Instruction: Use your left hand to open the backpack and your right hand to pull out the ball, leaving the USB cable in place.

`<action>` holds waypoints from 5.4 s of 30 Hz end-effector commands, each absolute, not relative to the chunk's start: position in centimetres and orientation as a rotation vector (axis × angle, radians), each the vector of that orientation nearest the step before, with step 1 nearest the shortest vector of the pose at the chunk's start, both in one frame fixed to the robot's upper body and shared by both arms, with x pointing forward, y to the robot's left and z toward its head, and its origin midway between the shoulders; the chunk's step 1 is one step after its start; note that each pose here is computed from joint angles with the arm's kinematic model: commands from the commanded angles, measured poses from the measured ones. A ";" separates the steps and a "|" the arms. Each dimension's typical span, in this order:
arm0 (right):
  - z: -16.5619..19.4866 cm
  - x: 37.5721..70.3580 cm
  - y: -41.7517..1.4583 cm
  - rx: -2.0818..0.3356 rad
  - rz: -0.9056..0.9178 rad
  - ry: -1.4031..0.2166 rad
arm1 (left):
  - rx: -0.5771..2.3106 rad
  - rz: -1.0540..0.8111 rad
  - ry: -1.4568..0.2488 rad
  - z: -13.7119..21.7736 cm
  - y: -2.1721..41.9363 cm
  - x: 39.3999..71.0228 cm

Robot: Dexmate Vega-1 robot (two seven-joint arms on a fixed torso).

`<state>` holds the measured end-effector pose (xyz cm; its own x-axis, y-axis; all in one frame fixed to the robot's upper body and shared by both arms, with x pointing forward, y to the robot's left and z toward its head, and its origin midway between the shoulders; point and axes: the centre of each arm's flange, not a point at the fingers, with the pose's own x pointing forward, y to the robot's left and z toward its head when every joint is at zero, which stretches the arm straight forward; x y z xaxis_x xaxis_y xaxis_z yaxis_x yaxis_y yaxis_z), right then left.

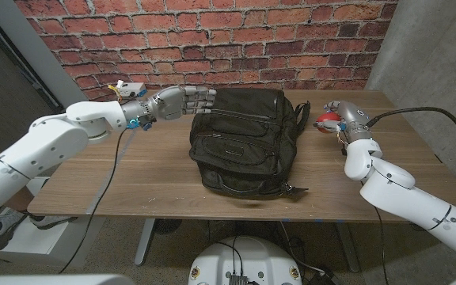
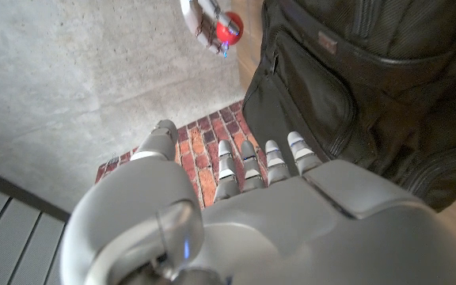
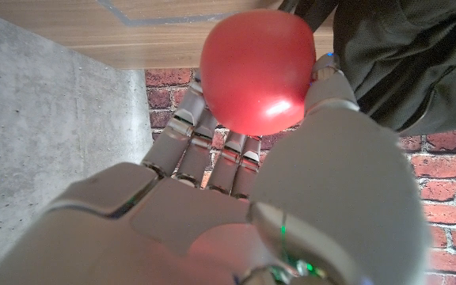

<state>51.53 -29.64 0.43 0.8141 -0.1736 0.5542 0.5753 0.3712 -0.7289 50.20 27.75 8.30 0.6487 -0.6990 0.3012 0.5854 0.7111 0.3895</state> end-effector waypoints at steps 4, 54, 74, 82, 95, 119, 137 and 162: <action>0.1 52.9 -31.9 -1.087 -0.506 -0.382 | 0.122 -0.504 -0.668 5.8 28.4 50.3; -1.9 58.3 -35.6 -1.067 -0.453 -0.296 | 0.154 -0.201 -0.765 1.0 29.2 51.2; -2.7 60.1 -36.4 -1.052 -0.441 -0.251 | 0.163 -0.206 -0.752 0.8 28.9 51.1; -2.9 60.6 -36.7 -1.047 -0.431 -0.237 | 0.165 -0.205 -0.748 0.7 28.9 51.1; -2.9 61.2 -37.0 -1.037 -0.421 -0.226 | 0.177 -0.219 -0.743 1.0 28.5 51.2; -3.3 61.9 -36.9 -1.037 -0.403 -0.197 | 0.168 -0.221 -0.729 0.9 28.7 51.8; -3.9 62.2 -36.8 -1.033 -0.374 -0.178 | 0.163 -0.228 -0.730 0.8 29.0 51.8; -3.3 61.7 -36.5 -1.044 -0.353 -0.190 | 0.170 -0.246 -0.734 0.9 28.8 51.7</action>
<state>61.98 -36.74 -3.83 0.9272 -0.2069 0.3123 0.3738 0.4576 -0.8068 51.75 28.91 0.83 0.7205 -0.2692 0.6390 0.1541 0.9607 0.2310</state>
